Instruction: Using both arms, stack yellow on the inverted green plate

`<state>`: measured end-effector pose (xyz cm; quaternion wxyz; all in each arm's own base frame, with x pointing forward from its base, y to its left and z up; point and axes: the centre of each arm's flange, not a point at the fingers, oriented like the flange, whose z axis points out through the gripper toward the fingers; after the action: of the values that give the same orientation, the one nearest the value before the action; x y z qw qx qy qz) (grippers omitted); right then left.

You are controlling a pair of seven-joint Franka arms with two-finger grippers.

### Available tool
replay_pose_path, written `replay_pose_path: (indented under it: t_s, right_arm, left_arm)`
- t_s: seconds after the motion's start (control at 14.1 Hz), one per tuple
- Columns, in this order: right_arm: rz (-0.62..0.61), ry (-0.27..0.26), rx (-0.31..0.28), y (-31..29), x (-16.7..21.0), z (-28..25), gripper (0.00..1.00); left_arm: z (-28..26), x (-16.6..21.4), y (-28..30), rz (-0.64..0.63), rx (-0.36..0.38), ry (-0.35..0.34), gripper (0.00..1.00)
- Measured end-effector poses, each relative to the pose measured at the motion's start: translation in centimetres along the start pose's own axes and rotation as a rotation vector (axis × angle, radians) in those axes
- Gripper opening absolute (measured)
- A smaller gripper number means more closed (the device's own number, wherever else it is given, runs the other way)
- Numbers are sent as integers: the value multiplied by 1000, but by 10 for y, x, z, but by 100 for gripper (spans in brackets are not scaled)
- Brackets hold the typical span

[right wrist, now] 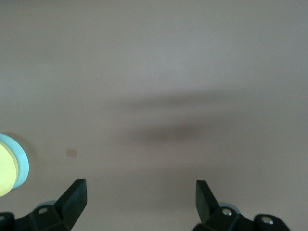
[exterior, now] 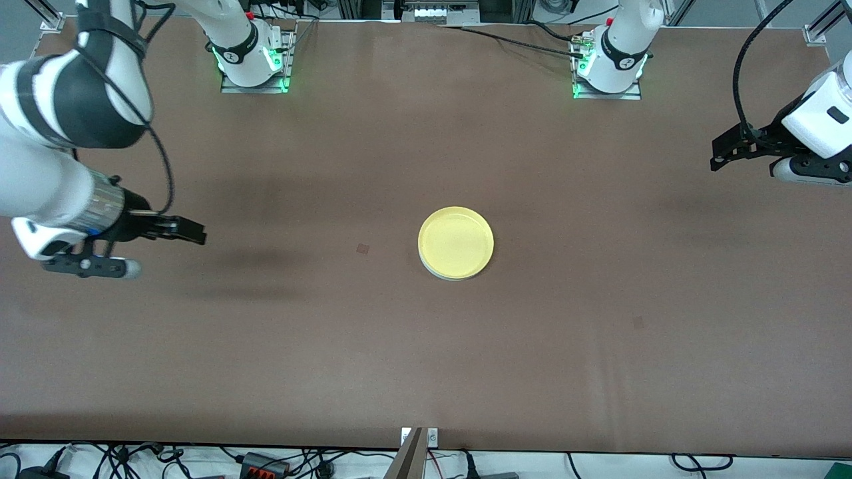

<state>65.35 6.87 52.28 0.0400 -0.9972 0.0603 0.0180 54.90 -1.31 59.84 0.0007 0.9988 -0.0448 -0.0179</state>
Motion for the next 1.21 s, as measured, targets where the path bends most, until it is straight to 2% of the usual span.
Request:
replay_pose_path:
  t_s: [0.14,0.36,0.64,0.93,1.21]
  right_arm:
    - [11,29,4,22,1,-20,100]
    - [-16,73,-67,41,-2,-47,100]
    - [-39,112,-63,74,-12,-83,100]
    - [-86,114,-56,113,-20,-101,100]
    - [-99,107,-81,118,-30,-113,100]
  left_arm:
    - [0,0,0,0,0,0,100]
    - [0,0,0,1,0,0,100]
    - [0,0,1,1,0,1,100]
    - [0,0,1,2,0,1,100]
    - [0,0,1,2,0,0,100]
